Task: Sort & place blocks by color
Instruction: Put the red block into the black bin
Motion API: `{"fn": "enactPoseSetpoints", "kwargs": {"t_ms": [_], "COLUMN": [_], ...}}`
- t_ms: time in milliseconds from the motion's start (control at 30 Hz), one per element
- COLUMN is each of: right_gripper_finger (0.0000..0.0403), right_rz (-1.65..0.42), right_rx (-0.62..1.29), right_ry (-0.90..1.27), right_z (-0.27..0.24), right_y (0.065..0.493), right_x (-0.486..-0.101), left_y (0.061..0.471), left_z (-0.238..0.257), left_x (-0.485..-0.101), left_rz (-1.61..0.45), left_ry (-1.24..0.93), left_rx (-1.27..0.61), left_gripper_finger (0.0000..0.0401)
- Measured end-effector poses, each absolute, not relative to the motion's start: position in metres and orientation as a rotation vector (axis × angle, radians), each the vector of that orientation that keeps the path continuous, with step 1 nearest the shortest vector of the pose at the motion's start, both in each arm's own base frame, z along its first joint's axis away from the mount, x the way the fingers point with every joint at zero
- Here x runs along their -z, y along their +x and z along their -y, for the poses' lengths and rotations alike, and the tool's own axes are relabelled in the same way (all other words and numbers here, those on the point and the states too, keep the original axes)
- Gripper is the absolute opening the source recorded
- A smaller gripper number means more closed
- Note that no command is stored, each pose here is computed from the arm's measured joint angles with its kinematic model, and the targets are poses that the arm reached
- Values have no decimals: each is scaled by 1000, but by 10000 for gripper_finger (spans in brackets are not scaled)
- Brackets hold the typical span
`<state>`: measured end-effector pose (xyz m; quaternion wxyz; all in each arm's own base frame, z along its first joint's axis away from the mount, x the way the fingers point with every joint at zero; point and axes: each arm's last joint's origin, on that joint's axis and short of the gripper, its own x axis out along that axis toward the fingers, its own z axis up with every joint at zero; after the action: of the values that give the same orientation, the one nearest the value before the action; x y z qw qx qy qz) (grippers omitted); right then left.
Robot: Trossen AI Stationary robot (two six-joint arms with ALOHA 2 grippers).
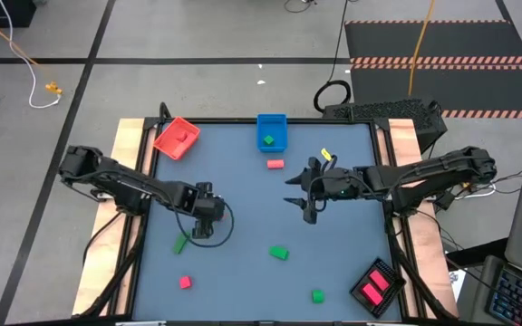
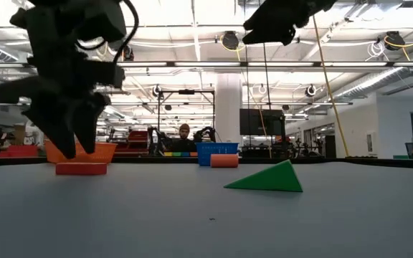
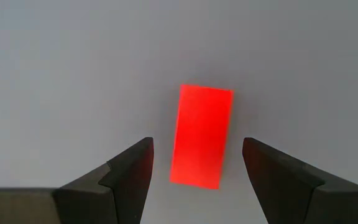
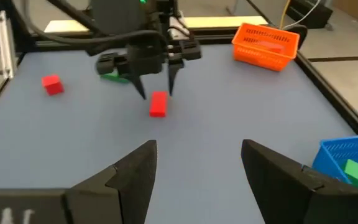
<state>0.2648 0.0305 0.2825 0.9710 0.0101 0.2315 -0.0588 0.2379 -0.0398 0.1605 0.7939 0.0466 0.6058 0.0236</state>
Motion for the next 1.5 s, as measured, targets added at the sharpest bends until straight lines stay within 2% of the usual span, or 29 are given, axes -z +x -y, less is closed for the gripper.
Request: {"fn": "enactPoseSetpoints", "kwargs": {"t_ms": [367, 467, 600, 700, 833, 1033, 1167, 1267, 1500], "right_gripper_finger": [228, 228, 228, 228, 228, 228, 228, 228, 228], "right_rz": [-588, -643, -727, -743, -676, -415, -218, -141, -143], "right_rx": [108, 129, 121, 79, 42, -25, -7, 64, 202], "right_ry": [122, 174, 224, 236, 203, 159, 255, 410, 626], "right_z": [-41, -41, -44, -47, -48, -50, -45, -38, -29], "right_y": [238, 227, 218, 219, 224, 230, 226, 219, 213], "right_x": [-284, -284, -280, -277, -264, -238, -219, -203, -180], "left_y": [252, 253, 256, 260, 265, 277, 286, 291, 308], "left_z": [36, 36, 37, 37, 37, 34, 33, 33, 43], "left_x": [-140, -139, -140, -140, -142, -151, -157, -161, -182], "left_rz": [-1321, -1315, -1284, -1241, -1190, -1100, -992, -922, -663], "left_ry": [120, 131, 157, 170, 178, 155, 171, 253, 566], "left_rx": [-35, -23, -2, -3, 8, -6, -34, -87, -214], "left_gripper_finger": [243, 212, 134, 126, 126, 126, 126, 126, 126]}}
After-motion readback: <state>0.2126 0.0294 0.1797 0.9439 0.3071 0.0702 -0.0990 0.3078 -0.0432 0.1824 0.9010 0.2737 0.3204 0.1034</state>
